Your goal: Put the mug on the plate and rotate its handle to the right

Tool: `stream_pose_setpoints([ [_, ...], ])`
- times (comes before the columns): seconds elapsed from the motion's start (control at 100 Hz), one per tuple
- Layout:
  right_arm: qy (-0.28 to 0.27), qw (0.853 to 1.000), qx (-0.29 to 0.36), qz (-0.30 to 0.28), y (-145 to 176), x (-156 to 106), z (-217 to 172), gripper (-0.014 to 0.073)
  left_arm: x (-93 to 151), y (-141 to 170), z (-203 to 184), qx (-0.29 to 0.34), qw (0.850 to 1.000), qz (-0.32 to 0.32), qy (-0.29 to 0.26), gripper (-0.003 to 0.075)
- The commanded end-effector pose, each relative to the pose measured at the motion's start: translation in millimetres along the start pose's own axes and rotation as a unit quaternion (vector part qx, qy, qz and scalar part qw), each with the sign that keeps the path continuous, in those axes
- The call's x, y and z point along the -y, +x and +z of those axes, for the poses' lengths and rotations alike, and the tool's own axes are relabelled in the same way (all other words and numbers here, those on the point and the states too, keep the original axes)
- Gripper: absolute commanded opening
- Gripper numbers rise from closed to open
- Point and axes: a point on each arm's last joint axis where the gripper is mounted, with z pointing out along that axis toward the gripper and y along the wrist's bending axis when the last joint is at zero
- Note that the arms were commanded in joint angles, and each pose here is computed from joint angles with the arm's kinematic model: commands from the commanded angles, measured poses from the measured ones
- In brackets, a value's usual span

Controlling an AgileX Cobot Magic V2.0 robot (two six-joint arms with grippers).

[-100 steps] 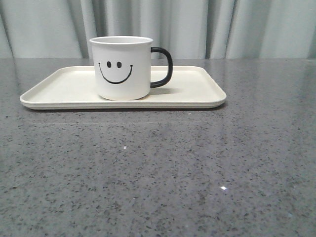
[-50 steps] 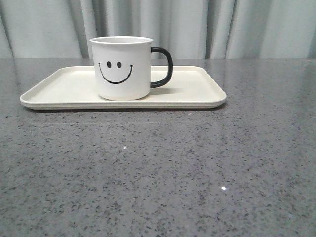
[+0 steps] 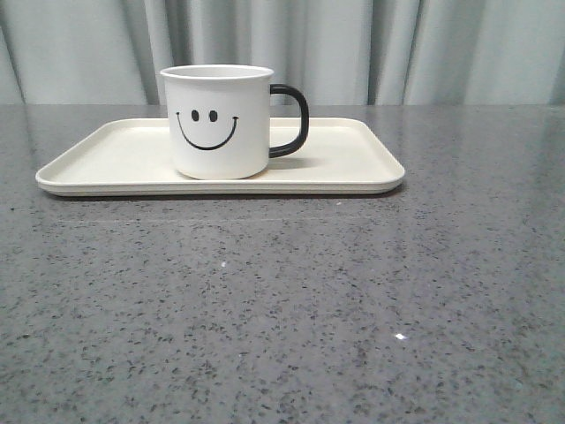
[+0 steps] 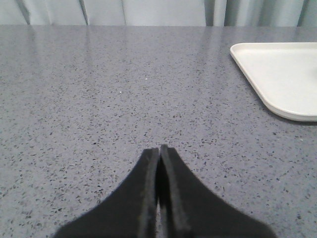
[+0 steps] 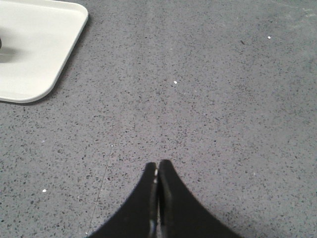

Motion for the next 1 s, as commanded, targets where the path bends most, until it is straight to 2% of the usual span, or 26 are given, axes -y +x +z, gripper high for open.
stream_pose_setpoints([
  [0.0,0.010,0.999,0.042,0.000,-12,2,-5,-0.0066,0,-12,-4,0.062,0.998,-0.004,0.001,-0.0020],
  [0.22,0.010,0.999,0.042,0.000,-12,2,-5,-0.0066,-1,0,-7,0.080,0.997,-0.004,0.003,-0.0020],
  [0.6,0.010,0.999,0.042,0.000,-12,2,-5,-0.0066,0,-3,-14,0.118,0.993,-0.001,0.005,-0.0020],
  [0.99,0.010,0.999,0.042,0.000,-12,2,-5,-0.0066,1,4,-11,0.126,0.992,-0.001,0.024,-0.0020],
])
